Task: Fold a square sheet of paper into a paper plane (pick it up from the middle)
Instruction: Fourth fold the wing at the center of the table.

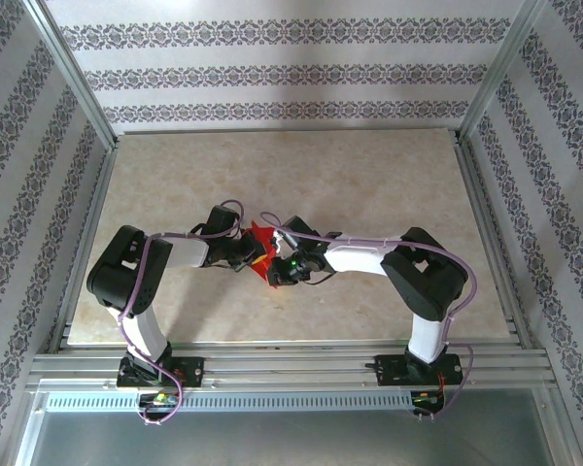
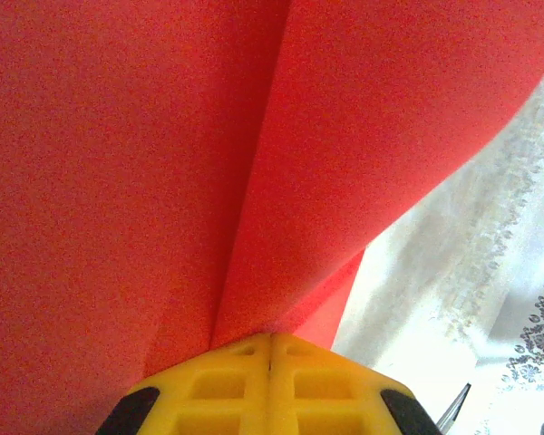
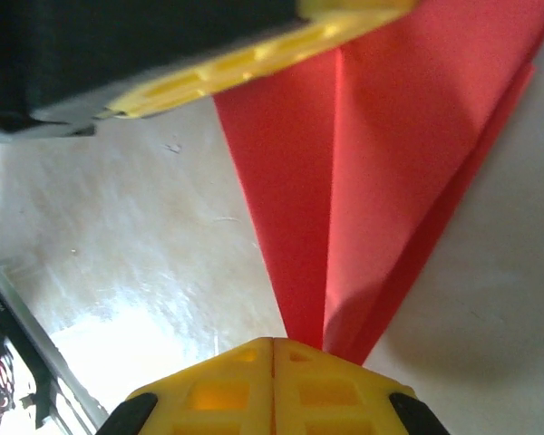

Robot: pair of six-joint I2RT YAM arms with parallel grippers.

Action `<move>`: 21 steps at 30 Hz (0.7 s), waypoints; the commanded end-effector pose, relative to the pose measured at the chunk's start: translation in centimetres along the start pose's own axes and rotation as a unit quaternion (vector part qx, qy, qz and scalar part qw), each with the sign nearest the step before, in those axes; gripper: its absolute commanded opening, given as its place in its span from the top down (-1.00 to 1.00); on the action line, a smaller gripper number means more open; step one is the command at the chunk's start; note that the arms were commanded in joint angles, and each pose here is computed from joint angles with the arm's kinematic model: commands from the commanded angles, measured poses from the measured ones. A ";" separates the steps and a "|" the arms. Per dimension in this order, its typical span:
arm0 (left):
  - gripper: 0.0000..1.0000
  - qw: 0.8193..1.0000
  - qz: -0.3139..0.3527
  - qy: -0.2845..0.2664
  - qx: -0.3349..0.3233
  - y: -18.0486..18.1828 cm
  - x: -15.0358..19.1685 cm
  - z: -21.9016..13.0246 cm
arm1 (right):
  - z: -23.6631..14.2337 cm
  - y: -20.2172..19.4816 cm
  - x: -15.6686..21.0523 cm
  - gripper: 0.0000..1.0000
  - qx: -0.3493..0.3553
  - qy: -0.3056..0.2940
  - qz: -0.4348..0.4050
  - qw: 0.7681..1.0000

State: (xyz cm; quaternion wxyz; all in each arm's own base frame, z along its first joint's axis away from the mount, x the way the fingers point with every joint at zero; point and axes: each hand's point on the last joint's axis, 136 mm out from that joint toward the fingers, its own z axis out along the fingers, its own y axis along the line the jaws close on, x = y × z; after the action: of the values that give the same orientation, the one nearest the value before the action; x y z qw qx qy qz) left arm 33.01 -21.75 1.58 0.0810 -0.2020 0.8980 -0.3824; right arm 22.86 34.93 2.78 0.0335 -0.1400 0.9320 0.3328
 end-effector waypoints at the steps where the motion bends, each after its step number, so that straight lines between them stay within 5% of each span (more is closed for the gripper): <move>1: 0.89 0.990 -0.064 0.001 -0.126 7.0 1.4 0.3 | 0.2 -1.2 0.1 0.84 0.021 0.004 0.011 1.000; 21: 0.89 0.990 -0.065 0.005 -0.128 7.2 1.6 0.3 | 1.0 -2.8 1.2 0.84 0.030 0.023 0.040 0.998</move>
State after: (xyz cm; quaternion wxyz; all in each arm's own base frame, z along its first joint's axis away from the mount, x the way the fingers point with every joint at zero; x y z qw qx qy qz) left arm 33.04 -21.72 1.57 0.0804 -0.2055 0.8975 -0.3819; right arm 23.10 34.35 1.74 0.0243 -0.1279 0.9372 0.3235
